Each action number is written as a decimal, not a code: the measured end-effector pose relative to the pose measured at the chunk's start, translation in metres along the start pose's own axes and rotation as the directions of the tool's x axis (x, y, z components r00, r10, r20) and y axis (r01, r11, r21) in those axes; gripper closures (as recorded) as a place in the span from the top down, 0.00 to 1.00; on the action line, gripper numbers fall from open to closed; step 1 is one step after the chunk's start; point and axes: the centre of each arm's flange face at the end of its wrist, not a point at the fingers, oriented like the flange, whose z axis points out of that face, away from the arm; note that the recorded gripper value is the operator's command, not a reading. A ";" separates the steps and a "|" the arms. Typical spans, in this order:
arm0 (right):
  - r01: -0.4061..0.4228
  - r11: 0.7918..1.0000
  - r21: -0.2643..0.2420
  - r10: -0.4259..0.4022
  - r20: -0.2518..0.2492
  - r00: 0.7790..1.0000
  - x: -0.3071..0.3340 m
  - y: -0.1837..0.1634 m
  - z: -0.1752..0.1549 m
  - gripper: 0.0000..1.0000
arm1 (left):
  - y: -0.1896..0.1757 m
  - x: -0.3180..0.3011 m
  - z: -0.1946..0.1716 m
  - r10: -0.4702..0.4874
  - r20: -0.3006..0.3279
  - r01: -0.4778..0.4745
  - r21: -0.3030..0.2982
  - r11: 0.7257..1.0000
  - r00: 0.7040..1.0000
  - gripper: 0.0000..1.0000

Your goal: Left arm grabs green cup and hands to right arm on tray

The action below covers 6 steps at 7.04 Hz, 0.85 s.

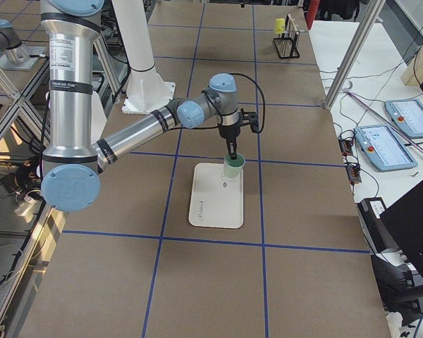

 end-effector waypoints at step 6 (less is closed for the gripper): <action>0.031 1.000 0.005 -0.031 0.050 0.998 0.012 0.036 0.068 0.00 | 0.119 -0.087 0.022 -0.231 0.083 0.243 -0.193 0.951 0.969 1.00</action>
